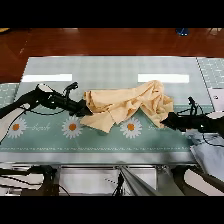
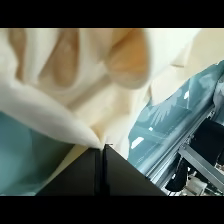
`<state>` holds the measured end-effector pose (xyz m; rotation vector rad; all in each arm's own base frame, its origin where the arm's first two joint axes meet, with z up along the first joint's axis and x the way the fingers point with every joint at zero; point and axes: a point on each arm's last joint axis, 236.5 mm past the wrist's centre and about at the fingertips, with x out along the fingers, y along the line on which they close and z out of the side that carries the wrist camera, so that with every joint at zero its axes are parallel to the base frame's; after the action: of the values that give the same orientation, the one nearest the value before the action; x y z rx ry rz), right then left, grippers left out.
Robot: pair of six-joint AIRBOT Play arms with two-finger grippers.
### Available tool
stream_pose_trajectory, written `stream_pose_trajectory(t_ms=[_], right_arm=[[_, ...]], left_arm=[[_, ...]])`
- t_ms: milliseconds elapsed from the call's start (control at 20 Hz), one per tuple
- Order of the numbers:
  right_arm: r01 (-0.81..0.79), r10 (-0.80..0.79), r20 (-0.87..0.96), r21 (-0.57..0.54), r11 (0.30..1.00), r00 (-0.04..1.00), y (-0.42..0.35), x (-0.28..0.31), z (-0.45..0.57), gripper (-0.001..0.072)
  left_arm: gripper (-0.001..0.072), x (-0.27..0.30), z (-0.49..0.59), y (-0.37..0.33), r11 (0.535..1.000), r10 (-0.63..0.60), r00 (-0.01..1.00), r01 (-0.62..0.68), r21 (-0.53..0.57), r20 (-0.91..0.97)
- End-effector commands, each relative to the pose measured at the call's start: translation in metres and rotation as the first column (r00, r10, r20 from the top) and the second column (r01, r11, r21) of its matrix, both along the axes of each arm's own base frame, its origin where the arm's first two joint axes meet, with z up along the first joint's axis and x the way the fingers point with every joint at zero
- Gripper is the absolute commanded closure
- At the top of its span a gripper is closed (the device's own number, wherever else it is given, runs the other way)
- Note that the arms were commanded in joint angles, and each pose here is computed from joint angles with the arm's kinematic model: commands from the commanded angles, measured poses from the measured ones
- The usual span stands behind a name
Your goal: Fold the shirts.
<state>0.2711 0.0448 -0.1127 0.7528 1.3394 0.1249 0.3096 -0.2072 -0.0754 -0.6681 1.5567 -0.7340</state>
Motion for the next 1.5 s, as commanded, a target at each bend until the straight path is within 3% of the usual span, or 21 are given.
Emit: stream_pose_trajectory(t_ms=[0,200,350,500,650,750,900,1100,1250,1350,1450], right_arm=[[-0.033,0.035,0.093,-0.018,0.999,0.995,0.007,0.028,0.026,0.0675],[-0.097,0.132,0.412,-0.105,0.990,0.901,-0.005,0.075,0.167,0.0676],[0.015,0.151,0.707,-0.223,0.975,0.691,-0.014,0.088,0.315,0.0677],[0.176,0.117,0.890,-0.213,0.961,0.440,-0.013,0.060,0.451,0.0677],[0.237,0.099,0.959,-0.165,0.957,0.267,-0.004,0.023,0.535,0.0677],[0.251,0.109,0.978,-0.152,0.956,0.177,0.005,-0.001,0.575,0.0677],[0.283,0.154,0.986,-0.164,0.945,0.057,0.013,-0.033,0.624,0.0677],[0.354,0.199,0.980,-0.188,0.916,0.006,0.014,-0.068,0.656,0.0677],[0.412,0.239,0.969,-0.245,0.877,0.066,0.007,-0.087,0.655,0.0677],[0.392,0.268,0.949,-0.313,0.865,0.167,0.010,-0.097,0.634,0.0677],[0.358,0.288,0.910,-0.386,0.850,0.298,0.010,-0.106,0.604,0.0677]], left_arm=[[0.0679,0.028,0.032,0.006,1.000,0.011,0.992,-0.010,-0.011,0.125],[0.0678,0.089,0.172,0.033,0.996,0.083,0.869,-0.065,-0.053,0.488],[0.0678,0.096,0.320,0.052,0.988,0.151,0.632,-0.095,-0.118,0.760],[0.0678,0.065,0.461,0.072,0.970,0.226,0.322,-0.165,-0.181,0.919],[0.0678,0.008,0.571,0.083,0.940,0.279,0.006,-0.206,-0.271,0.960],[0.0678,-0.036,0.618,0.085,0.929,0.280,-0.155,-0.206,-0.308,0.947],[0.0679,-0.091,0.652,0.089,0.922,0.220,-0.313,-0.244,-0.302,0.924],[0.0679,-0.138,0.656,0.097,0.891,0.156,-0.364,-0.350,-0.290,0.918],[0.0679,-0.167,0.648,0.104,0.863,0.104,-0.366,-0.429,-0.267,0.925],[0.0679,-0.175,0.622,0.104,0.855,0.091,-0.269,-0.473,-0.213,0.959],[0.0679,-0.177,0.581,0.107,0.847,0.061,-0.103,-0.521,-0.106,0.993]])
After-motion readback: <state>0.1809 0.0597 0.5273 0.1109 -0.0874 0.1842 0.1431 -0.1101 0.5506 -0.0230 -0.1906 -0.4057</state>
